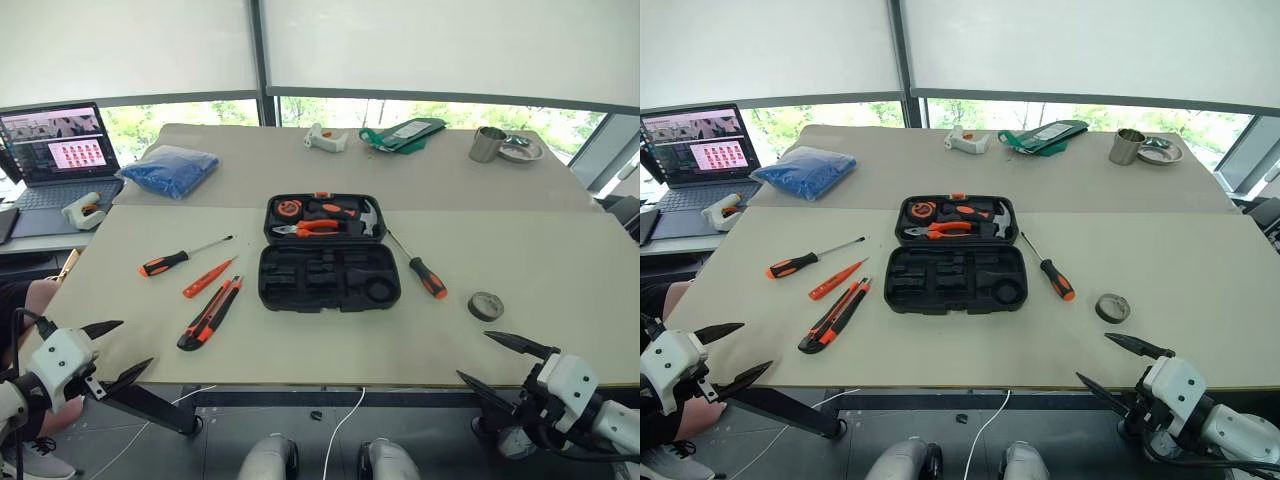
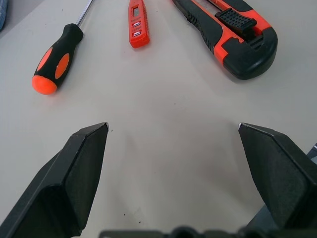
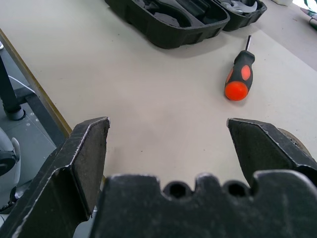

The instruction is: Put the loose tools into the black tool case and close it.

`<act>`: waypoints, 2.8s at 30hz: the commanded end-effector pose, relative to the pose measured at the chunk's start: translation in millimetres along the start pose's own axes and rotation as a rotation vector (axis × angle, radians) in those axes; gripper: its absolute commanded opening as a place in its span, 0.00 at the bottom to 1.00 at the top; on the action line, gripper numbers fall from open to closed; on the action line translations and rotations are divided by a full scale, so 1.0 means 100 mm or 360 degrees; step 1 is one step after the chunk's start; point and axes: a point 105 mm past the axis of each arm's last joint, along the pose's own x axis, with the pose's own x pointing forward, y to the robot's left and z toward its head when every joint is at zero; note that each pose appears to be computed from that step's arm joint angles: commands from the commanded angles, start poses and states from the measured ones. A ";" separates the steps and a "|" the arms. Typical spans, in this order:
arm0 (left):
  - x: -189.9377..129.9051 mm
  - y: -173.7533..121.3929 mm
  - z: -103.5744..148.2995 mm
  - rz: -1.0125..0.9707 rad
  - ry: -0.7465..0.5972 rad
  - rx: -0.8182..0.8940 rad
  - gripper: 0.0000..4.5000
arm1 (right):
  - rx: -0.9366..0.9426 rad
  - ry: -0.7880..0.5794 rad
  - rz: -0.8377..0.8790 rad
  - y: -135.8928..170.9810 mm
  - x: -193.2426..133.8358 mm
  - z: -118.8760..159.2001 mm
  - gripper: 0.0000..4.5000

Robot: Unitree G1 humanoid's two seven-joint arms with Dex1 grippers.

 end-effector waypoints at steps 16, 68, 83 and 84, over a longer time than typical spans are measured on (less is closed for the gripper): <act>-0.45 0.26 -0.34 0.0681 -0.0169 -0.1027 1.00 | 0.0208 -0.0836 -0.0030 -0.19 0.44 1.11 0.98; 1.78 0.44 1.60 -0.0557 -0.0410 0.0163 0.20 | 0.0105 -0.0632 -0.0048 -0.45 0.35 0.87 1.00; 2.53 -0.29 2.01 -0.0657 -0.0251 0.0683 0.20 | 0.0206 -0.0595 -0.0083 -0.67 0.55 0.99 1.00; 2.53 -0.28 2.01 -0.0647 -0.0245 0.0704 0.20 | 0.0207 -0.0588 -0.0075 -0.65 0.55 0.99 1.00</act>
